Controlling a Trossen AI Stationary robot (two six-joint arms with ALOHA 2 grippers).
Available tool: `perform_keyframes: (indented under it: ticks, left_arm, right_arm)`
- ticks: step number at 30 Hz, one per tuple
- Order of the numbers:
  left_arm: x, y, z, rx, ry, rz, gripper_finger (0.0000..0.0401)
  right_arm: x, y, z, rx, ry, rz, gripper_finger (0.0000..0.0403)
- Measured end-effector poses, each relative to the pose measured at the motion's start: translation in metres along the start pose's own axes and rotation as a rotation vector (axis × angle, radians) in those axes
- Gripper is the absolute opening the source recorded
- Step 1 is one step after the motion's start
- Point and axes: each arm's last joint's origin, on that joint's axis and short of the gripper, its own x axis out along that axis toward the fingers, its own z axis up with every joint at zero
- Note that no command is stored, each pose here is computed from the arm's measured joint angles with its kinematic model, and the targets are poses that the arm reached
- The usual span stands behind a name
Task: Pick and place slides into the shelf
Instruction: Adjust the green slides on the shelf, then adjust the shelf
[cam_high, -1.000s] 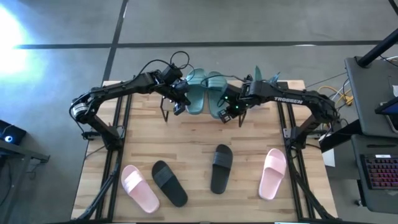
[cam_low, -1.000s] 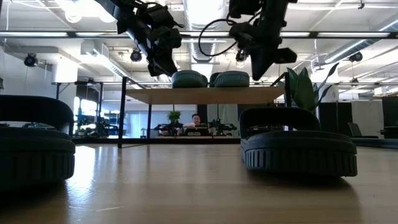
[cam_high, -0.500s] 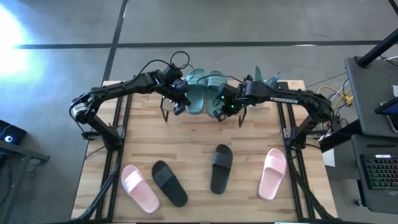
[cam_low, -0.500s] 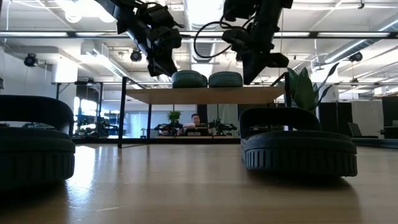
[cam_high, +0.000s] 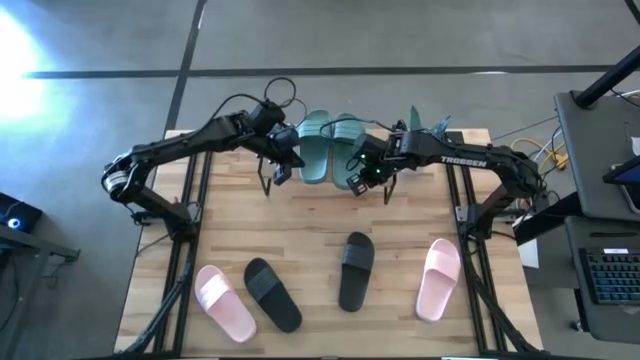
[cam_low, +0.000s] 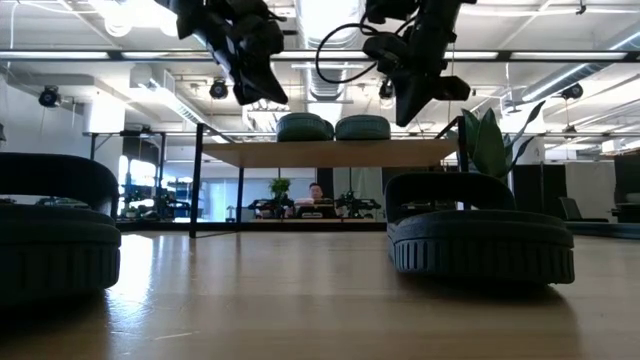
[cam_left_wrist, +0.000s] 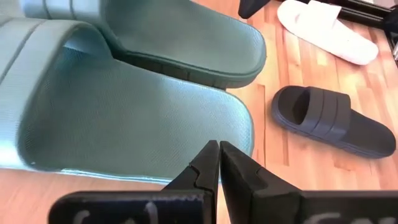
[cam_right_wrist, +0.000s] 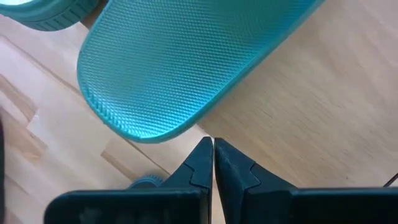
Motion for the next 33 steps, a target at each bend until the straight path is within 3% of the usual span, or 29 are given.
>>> perform_keyframes:
  ticks: [9,17,28,33]
  left_arm:
    - [0.003,0.001,-0.003,-0.04,0.032,0.003,0.0]
    - [0.001,-0.001,-0.02,-0.087,0.081,0.042,0.0]
    - [0.007,0.005,-0.044,-0.11,0.172,0.23,0.0]
    - [0.015,0.008,-0.052,-0.11,0.169,0.248,0.0]
  right_arm:
    - [0.017,0.006,0.006,-0.008,-0.006,0.005,0.0009]
    - [0.019,0.01,0.011,-0.007,-0.048,0.04,0.0009]
    - [0.019,0.007,0.006,-0.013,-0.006,0.005,0.0009]
    - [0.019,0.006,0.005,-0.014,0.007,-0.006,0.0009]
